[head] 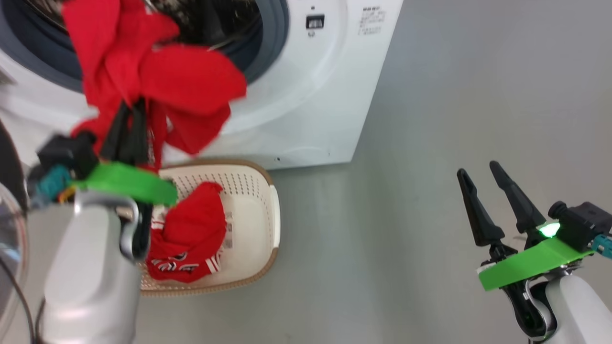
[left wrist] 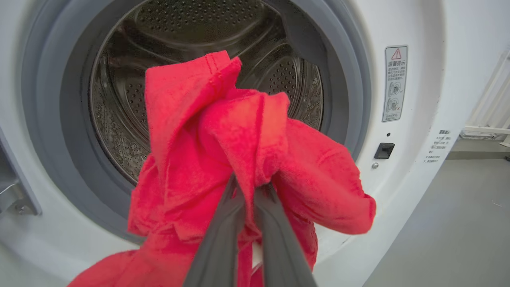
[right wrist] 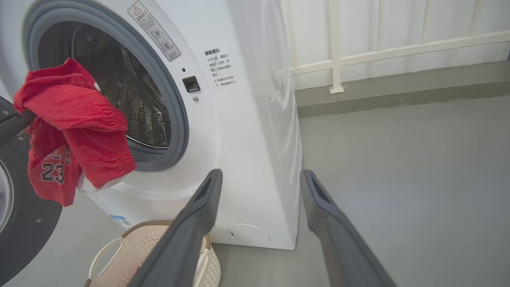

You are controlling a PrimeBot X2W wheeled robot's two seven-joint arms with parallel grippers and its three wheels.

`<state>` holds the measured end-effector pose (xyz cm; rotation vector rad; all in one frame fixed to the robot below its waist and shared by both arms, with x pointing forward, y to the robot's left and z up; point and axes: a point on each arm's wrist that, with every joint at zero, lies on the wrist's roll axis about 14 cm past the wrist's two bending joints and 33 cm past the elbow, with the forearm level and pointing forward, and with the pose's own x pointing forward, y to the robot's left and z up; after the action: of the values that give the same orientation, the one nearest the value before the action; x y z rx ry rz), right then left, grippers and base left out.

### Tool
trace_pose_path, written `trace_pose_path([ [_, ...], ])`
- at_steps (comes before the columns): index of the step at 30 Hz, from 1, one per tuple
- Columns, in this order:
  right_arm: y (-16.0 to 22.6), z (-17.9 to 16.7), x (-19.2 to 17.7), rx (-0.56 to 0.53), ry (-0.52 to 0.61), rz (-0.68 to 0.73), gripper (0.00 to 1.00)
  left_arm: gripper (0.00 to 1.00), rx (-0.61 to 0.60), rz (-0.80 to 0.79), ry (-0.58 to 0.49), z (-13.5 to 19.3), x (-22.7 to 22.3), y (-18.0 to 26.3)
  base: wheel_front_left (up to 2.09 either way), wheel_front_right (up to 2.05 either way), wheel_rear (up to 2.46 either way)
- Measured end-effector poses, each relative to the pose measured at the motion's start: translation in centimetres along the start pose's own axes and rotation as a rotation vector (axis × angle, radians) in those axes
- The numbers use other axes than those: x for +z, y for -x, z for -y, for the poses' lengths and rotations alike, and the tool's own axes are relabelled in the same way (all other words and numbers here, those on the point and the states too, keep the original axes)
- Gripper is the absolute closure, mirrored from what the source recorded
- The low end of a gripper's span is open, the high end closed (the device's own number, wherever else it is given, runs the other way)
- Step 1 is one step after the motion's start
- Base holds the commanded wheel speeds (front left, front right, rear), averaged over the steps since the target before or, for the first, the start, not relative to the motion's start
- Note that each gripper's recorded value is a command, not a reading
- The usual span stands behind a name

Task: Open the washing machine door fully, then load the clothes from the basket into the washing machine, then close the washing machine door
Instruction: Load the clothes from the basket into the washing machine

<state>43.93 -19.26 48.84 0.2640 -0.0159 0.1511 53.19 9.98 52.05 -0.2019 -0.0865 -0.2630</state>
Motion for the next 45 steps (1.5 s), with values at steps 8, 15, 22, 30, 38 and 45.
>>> trace_pose_path([
  [8,-2.8,0.8,-2.3,-0.007,-0.013,-0.031,0.00,1.00,0.009,-0.036,-0.010,-1.7,-1.9,-7.1,0.00,0.00,0.00],
  [15,-4.5,2.4,-4.7,-0.036,-0.022,-0.068,0.00,1.00,0.018,-0.051,-0.014,-3.2,-3.9,-12.0,0.00,0.00,0.00],
  [22,-5.5,3.8,-7.4,-0.068,-0.029,-0.107,0.00,1.00,0.022,-0.070,-0.054,-4.6,-6.8,-15.6,0.00,0.00,0.00],
  [30,-5.1,5.5,-9.9,-0.117,-0.030,-0.158,0.00,1.00,-0.013,-0.018,-0.072,-3.5,-8.1,-18.7,0.00,0.00,0.00],
  [38,-4.7,7.0,-10.7,-0.157,-0.014,-0.179,0.00,0.00,-0.003,0.176,-0.073,-2.4,-4.6,-20.7,0.00,0.00,0.00],
  [45,-4.8,6.7,-10.6,-0.152,-0.018,-0.176,0.00,0.00,0.050,-0.062,-0.041,-3.4,-12.2,-18.7,0.00,0.00,0.00],
])
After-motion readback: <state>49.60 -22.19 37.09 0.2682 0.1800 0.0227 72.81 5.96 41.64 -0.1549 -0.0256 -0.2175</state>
